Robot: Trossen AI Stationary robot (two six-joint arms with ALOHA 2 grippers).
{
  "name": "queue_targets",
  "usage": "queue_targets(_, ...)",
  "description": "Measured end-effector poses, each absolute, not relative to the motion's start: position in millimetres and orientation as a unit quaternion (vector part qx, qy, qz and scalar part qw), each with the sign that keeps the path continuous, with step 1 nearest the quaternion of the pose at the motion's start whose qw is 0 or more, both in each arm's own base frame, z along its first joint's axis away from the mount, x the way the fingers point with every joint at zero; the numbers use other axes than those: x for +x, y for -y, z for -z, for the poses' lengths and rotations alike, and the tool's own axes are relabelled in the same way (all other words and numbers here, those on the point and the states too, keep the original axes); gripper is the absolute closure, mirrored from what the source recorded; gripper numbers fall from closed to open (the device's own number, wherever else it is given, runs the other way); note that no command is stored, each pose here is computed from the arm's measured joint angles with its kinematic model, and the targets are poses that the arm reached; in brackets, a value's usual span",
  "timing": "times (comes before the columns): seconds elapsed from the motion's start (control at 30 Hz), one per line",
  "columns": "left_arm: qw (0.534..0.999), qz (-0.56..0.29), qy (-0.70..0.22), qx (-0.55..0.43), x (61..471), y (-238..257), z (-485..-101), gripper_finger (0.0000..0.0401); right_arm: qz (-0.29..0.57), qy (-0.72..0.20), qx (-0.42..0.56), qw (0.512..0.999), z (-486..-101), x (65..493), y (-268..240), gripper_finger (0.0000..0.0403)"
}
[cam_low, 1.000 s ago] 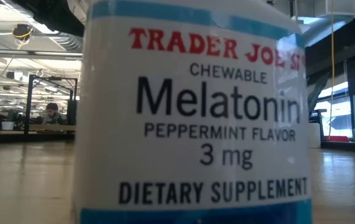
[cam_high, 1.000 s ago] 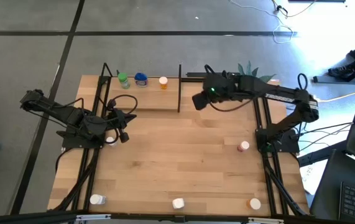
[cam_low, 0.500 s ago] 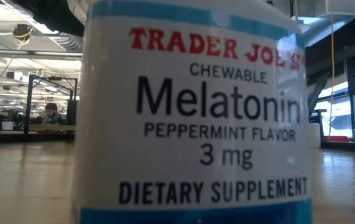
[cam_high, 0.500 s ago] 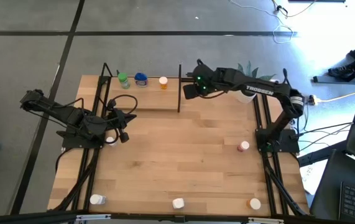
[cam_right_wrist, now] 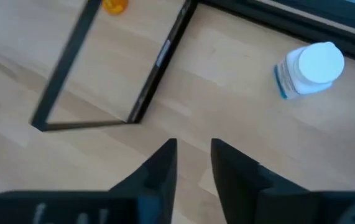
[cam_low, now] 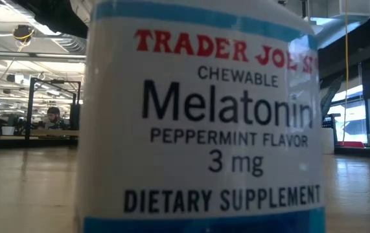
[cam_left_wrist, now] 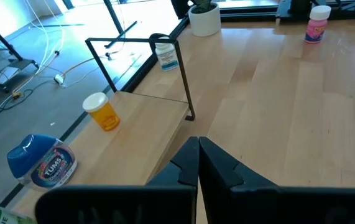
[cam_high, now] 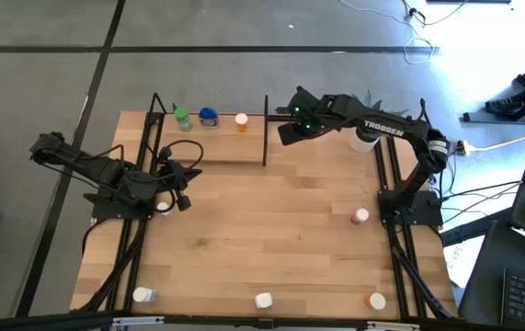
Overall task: Pick and place medicine bottles onto shelf by color
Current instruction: Put the white pill bottle on the shelf
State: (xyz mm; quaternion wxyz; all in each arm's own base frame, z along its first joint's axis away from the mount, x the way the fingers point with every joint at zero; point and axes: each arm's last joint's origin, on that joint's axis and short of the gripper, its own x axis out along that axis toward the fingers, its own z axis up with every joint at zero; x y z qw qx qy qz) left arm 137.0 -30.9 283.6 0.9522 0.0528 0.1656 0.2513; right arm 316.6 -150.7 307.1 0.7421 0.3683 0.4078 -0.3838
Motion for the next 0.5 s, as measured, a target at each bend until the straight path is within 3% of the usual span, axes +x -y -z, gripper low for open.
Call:
queue_targets(0.27,0.952,-0.251,-0.166,0.053,137.0,30.9,-283.6,0.0401,0.352,-0.432,0.363,0.747,-306.3,302.9,172.6,0.0218)
queue_targets(0.5,0.952,-0.251,-0.166,0.053,137.1,30.9,-283.6,0.0401,0.343,-0.444,0.333,0.758,-306.4,297.0,182.3,0.0111)
